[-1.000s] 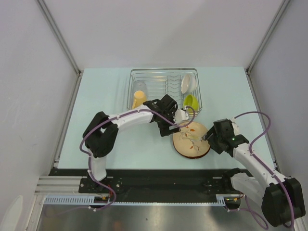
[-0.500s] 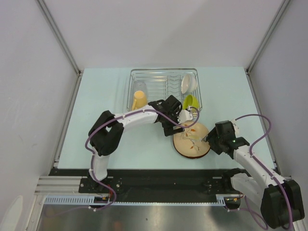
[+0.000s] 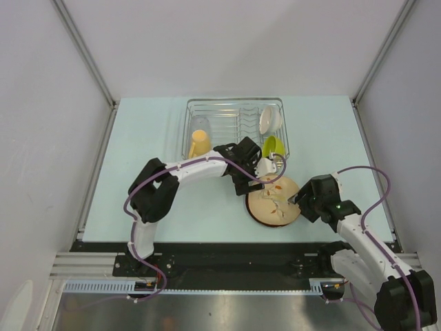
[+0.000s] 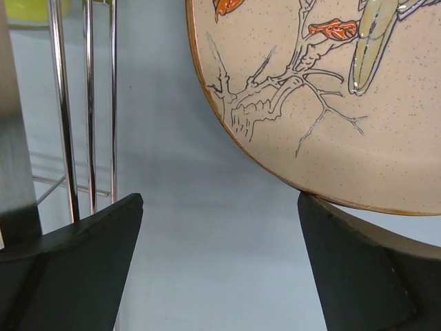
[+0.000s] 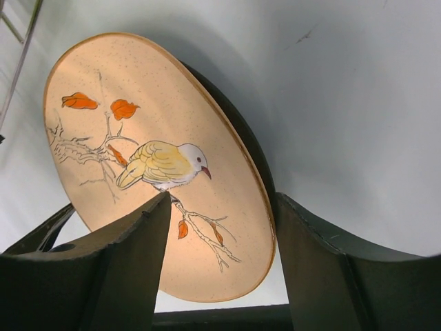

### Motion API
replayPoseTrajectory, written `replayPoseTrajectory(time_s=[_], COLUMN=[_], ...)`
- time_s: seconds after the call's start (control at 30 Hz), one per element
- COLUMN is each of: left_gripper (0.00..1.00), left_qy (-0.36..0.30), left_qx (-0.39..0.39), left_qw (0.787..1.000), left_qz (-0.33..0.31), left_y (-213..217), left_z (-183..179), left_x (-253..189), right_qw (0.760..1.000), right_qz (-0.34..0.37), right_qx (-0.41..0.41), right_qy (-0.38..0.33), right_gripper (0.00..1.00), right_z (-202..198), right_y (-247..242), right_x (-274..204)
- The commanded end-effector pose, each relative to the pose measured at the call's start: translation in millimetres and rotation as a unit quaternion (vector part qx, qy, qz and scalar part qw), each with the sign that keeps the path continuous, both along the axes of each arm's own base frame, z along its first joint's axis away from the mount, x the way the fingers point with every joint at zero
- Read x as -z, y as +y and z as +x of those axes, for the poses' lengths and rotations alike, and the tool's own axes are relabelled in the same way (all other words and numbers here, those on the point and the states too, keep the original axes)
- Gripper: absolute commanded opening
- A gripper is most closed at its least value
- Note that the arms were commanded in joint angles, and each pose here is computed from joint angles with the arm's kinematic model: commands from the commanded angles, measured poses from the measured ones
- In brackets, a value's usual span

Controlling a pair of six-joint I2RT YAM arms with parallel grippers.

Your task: Load the mixed dishes into the dish rack

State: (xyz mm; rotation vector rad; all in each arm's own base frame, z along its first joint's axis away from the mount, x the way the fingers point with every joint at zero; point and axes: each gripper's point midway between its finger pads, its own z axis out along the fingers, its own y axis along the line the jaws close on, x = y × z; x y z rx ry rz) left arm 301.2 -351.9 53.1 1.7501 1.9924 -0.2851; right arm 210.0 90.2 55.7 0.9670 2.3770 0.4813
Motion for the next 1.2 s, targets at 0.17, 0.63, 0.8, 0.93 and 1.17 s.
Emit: replayPoseTrajectory(time_s=[0.17, 0.63, 0.8, 0.93, 1.17], left_gripper=[1.00, 1.00, 1.00, 1.00, 1.00], left_qy=[-0.027, -0.030, -0.027, -0.026, -0.027], left_qx=[0.008, 0.027, 0.028, 0.031, 0.037], left_qw=[0.999, 0.998, 0.998, 0.998, 0.998], left_qz=[-0.041, -0.044, -0.045, -0.044, -0.048], left_y=[-33.3, -54.9, -55.8, -57.8, -64.8], left_z=[10.8, 3.1, -0.1, -0.8, -4.1], left_x=[-14.5, -11.8, -9.5, -7.3, -7.9], right_qw=[0.997, 0.985, 0.971, 0.956, 0.941], right_qz=[0.056, 0.107, 0.145, 0.161, 0.199], right_qx=[-0.025, -0.064, -0.095, -0.125, -0.132], right_qy=[-0.052, -0.120, -0.166, -0.210, -0.239], right_gripper=[0.65, 0.62, 0.61, 0.61, 0.59], right_z=[16.0, 39.1, 46.6, 47.5, 38.0], right_y=[22.4, 46.1, 64.6, 77.7, 85.0], right_x=[-27.9, -44.6, -57.7, -73.6, -71.6])
